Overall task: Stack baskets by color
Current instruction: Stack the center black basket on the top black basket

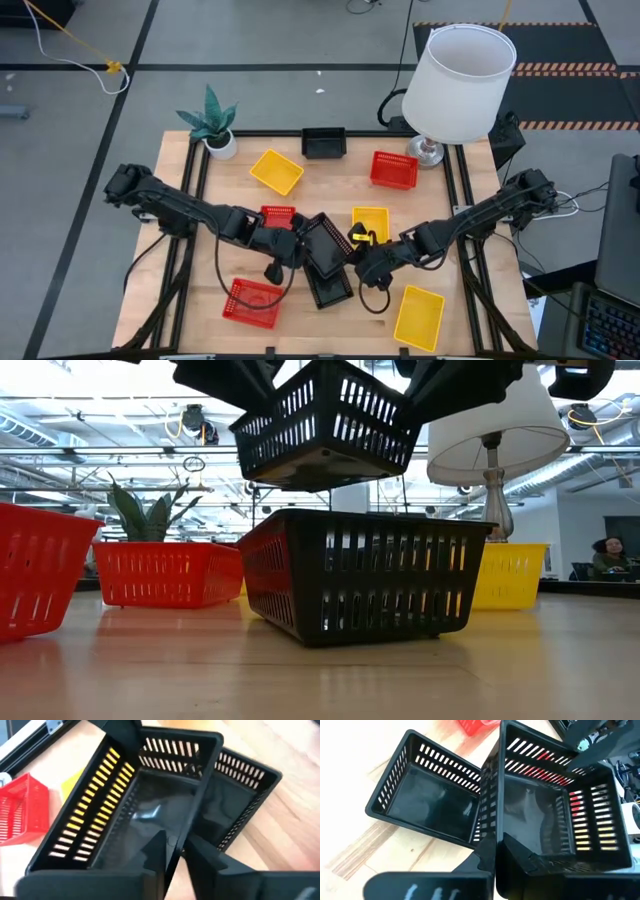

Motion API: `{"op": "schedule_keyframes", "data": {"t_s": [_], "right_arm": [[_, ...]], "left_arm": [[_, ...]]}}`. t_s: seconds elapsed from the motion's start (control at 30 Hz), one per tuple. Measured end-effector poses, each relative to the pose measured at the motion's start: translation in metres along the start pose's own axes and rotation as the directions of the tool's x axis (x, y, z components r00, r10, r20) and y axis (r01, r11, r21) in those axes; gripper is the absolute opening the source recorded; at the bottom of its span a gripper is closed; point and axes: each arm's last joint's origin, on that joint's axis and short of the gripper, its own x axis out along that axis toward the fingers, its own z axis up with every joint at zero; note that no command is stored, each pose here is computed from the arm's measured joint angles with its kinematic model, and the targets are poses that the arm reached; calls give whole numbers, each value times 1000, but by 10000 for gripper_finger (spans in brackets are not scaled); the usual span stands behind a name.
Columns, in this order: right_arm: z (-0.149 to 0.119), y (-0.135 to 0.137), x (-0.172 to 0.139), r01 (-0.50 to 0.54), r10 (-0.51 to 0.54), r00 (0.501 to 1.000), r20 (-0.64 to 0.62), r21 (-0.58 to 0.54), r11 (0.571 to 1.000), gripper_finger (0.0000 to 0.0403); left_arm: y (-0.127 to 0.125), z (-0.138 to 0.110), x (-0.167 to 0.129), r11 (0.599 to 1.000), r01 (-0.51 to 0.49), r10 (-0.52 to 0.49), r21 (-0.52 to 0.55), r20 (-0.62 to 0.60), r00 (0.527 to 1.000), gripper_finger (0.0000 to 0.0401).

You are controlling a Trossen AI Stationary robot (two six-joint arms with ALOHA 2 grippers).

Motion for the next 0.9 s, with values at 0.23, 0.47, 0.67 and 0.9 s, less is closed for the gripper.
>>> {"op": "schedule_keyframes", "data": {"t_s": [0.23,0.47,0.67,0.9], "right_arm": [[0,0,0,4,-4,1000,-5,9,1000,9],[1,-1,0,25,-26,1000,1,105,994,59],[0,-2,0,63,-61,998,-13,209,976,139],[4,-6,-4,88,-80,996,-36,342,936,209]], "left_arm": [[3,-3,0,998,11,-10,59,-16,1000,9],[3,-3,0,998,14,-13,64,-14,1000,19],[3,-4,0,998,-2,4,61,-31,1000,10],[11,-9,1,997,-70,71,20,-80,994,8]]}}
